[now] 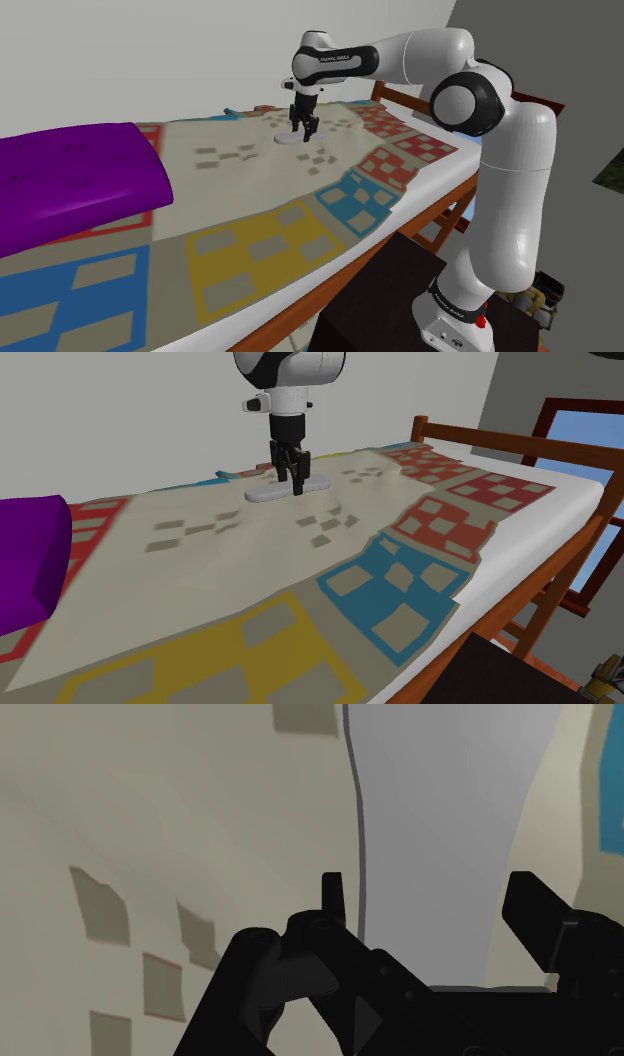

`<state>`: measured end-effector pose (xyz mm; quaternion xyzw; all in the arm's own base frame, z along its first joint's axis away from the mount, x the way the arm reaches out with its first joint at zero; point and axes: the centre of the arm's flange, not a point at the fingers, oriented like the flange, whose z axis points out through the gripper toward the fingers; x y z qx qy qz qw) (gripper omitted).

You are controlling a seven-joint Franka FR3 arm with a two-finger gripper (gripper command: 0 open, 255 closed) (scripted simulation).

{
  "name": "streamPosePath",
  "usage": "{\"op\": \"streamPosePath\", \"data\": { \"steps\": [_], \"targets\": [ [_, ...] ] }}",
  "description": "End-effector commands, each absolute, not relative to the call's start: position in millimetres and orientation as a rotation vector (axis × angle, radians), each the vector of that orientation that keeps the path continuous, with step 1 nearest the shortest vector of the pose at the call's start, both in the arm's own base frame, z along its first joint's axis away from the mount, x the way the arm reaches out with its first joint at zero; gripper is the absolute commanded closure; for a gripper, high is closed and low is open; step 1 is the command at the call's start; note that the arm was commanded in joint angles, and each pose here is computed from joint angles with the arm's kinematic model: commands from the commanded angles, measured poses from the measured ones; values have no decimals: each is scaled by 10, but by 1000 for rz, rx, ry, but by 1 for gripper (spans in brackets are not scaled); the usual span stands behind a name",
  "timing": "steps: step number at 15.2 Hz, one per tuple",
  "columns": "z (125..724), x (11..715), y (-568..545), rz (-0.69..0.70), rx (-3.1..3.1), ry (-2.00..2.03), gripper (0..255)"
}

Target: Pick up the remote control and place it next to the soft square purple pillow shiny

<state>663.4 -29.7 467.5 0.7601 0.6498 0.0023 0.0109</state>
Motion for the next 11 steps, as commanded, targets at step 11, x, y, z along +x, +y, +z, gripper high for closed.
{"op": "streamPosePath", "data": {
  "steps": [11],
  "targets": [
    [5310,6627,-292,7,2371,2027,255]
  ]
}}
